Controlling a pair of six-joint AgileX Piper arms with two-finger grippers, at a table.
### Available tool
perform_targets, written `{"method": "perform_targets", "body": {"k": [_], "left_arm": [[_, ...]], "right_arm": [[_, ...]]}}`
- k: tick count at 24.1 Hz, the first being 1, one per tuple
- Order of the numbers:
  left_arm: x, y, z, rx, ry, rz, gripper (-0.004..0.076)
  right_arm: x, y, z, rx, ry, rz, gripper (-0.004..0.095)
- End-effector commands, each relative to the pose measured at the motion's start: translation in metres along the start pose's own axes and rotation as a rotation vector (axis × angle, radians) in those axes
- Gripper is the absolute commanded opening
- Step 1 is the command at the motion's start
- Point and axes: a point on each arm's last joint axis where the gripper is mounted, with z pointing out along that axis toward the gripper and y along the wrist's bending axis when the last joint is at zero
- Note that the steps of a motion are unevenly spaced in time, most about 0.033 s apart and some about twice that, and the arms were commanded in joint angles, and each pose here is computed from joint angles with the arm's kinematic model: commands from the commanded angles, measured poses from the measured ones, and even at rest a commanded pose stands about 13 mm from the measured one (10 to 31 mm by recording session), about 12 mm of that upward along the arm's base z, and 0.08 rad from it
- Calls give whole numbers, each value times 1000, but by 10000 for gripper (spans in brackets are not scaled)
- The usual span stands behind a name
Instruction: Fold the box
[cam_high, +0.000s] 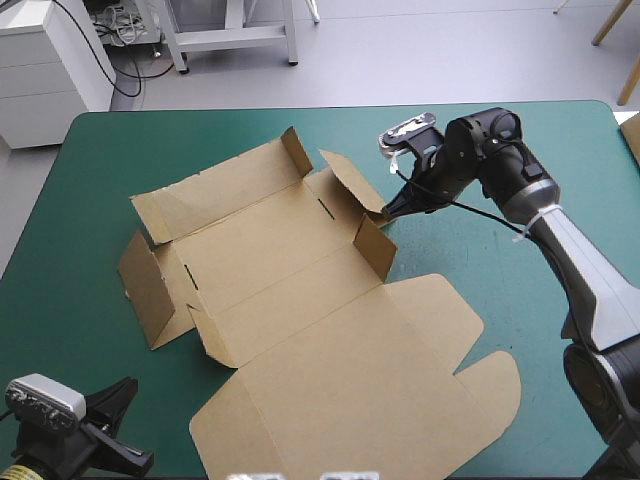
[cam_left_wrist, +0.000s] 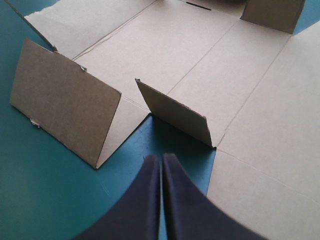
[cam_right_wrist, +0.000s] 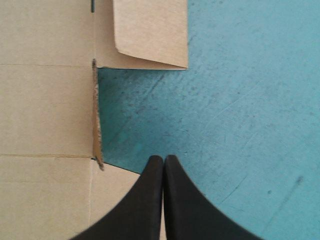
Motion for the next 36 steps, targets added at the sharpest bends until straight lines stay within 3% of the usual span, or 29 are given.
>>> {"method": "perform_targets", "body": {"k": [1, 6, 8, 9, 10, 11, 13, 36], "left_arm": [[-12, 0, -3, 5, -73, -5, -8], [-12, 0, -3, 7, -74, -6, -8], [-12, 0, -3, 7, -74, -6, -8], [-12, 0, -3, 7, -74, -6, -8], [-12, 0, -3, 7, -74, -6, -8], [-12, 0, -3, 7, -74, -6, -8], [-12, 0, -3, 7, -74, -6, -8], [-12, 0, -3, 7, -74, -6, -8]], "right_arm": [[-6, 13, -32, 8, -107, -46, -16], [-9, 28, -32, 13, -106, -133, -9], [-9, 31, -32, -1, -110, -168, 96], [-9, 31, -32, -3, -110, -170, 258], [-9, 31, -32, -3, -110, -170, 329], [-9, 31, -32, -3, -110, -170, 492], [-9, 31, -30, -4, -105, -170, 588], [-14, 41, 77, -143, 110, -122, 533]]}}
